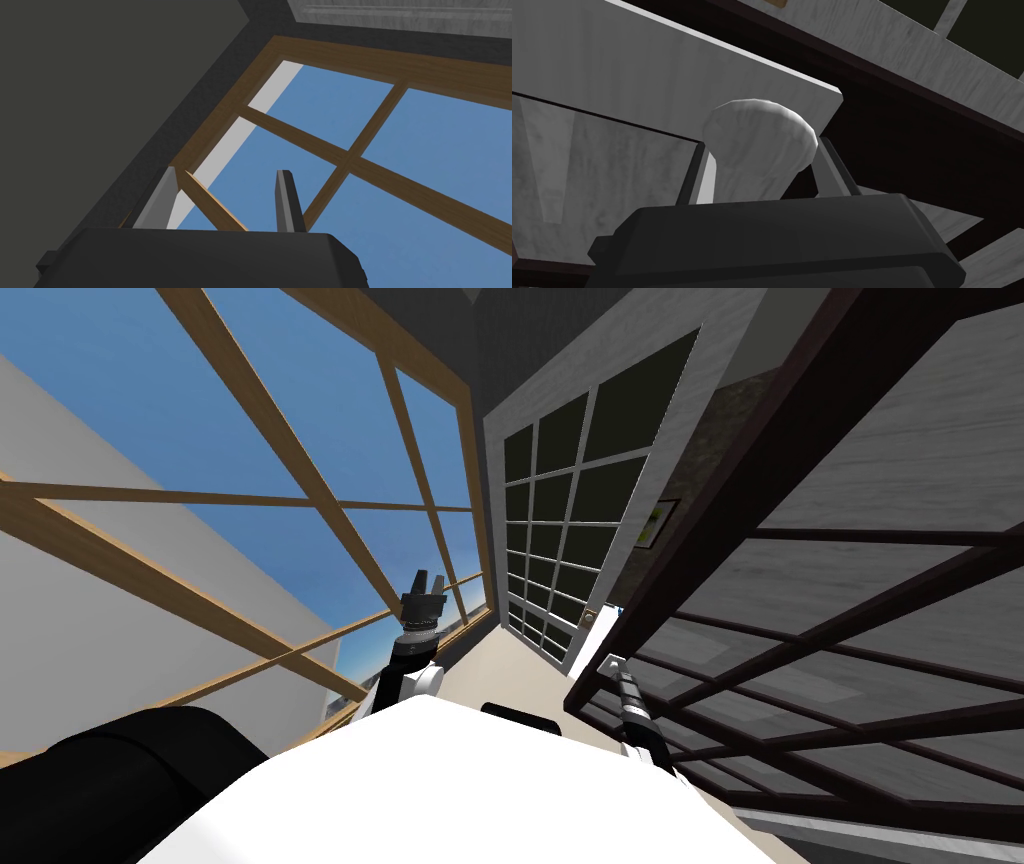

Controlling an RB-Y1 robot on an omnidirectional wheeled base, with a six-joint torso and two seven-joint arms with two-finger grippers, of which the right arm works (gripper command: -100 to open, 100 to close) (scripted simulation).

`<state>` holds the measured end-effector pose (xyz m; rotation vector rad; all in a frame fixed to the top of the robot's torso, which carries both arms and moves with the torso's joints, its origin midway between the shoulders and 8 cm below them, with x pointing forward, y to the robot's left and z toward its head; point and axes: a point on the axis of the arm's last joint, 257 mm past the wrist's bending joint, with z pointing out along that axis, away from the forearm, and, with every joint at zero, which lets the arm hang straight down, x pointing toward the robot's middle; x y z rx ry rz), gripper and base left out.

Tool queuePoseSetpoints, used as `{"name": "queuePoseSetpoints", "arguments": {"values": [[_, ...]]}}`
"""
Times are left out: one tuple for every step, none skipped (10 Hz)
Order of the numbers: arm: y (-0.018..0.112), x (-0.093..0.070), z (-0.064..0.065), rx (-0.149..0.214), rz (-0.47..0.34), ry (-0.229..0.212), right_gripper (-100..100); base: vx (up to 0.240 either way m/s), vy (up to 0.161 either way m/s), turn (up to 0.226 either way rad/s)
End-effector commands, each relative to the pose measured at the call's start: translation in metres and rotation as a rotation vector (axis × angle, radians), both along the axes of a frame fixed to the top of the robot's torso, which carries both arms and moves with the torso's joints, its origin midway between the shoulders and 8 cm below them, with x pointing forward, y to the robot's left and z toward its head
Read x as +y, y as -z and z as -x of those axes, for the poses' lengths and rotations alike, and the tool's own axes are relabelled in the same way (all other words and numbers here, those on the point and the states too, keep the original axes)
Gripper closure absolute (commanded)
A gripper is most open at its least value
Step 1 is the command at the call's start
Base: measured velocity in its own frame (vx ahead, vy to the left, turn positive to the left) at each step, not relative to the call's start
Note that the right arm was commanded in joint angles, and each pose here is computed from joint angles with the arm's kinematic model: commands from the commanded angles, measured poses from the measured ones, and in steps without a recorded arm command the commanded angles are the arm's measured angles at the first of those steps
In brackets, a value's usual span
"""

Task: Pull the door open

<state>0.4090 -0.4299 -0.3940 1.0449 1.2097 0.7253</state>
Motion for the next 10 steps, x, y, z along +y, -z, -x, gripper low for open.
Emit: {"name": "queuePoseSetpoints", "arguments": {"values": [[0.0025,0.0040,0.0004,-0.007,-0.048,-0.002,100,-0.041,-0.021,0.044],[0.0023,0.0026,0.0006,-0.018,-0.086,0.003,100,-0.033,-0.021,0.049],[0.0023,0.0026,0.0006,-0.020,-0.094,0.003,100,-0.027,-0.015,0.040],[0.0021,0.0013,0.0008,-0.032,-0.137,0.008,100,-0.031,-0.017,0.056],[0.0021,0.0013,0.0008,-0.033,-0.141,0.008,100,-0.026,-0.010,0.042],[0.0018,-0.0001,0.0010,-0.046,-0.186,0.013,100,-0.031,-0.009,0.059],[0.0016,-0.0015,0.0012,-0.055,-0.217,0.018,100,-0.052,-0.023,0.102],[0.0016,-0.0015,0.0012,-0.060,-0.233,0.017,100,-0.041,-0.021,0.042],[0.0014,-0.0029,0.0014,-0.071,-0.272,0.022,100,-0.038,-0.015,0.063],[0.0014,-0.0029,0.0014,-0.073,-0.280,0.022,100,-0.027,-0.014,0.029]]}}
